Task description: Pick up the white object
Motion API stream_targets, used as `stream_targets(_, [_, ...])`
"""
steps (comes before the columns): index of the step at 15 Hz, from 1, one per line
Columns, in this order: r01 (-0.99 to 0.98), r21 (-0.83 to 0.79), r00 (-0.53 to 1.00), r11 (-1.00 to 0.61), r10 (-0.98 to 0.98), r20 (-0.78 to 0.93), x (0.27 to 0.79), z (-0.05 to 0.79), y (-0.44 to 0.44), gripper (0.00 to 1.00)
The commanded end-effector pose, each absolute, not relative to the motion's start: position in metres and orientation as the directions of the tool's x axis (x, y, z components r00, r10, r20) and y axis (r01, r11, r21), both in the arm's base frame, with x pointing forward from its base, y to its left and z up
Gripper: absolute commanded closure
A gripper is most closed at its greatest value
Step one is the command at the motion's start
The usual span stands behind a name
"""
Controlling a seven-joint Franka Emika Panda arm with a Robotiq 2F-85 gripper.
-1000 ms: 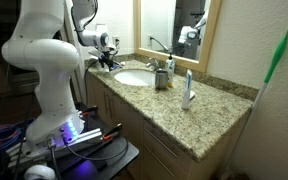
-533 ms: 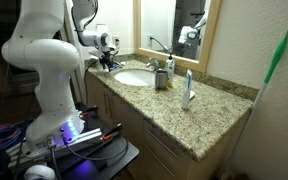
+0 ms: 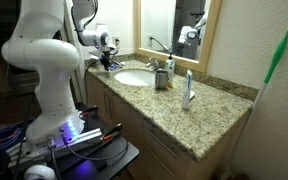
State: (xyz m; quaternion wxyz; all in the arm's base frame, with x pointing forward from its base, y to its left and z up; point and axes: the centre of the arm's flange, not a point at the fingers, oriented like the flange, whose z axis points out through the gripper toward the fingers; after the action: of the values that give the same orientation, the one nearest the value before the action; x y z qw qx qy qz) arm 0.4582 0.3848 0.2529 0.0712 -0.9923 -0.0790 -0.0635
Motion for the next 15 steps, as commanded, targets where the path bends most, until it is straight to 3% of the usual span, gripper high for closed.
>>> stream_targets(1, [0.171,-0.13,0.98,-0.977,0.155,0.122,0.458,0.253,0.384,1.0])
stream_targets(3, [0.171,-0.129,0.98,-0.977,0.156,0.123,0.457,0.255,0.383,1.0])
stream_targets(4, [0.168,-0.127,0.98,-0.978,0.152,0.126,0.457,0.256,0.382,0.94])
stream_targets(5, [0.166,-0.125,0.98,-0.978,0.15,0.132,0.457,0.256,0.382,0.73])
stream_targets(14, [0.166,-0.137,0.977,-0.977,0.145,0.154,0.462,0.261,0.385,0.11])
stream_targets(15, [0.165,-0.137,0.977,-0.977,0.144,0.155,0.462,0.262,0.385,0.3])
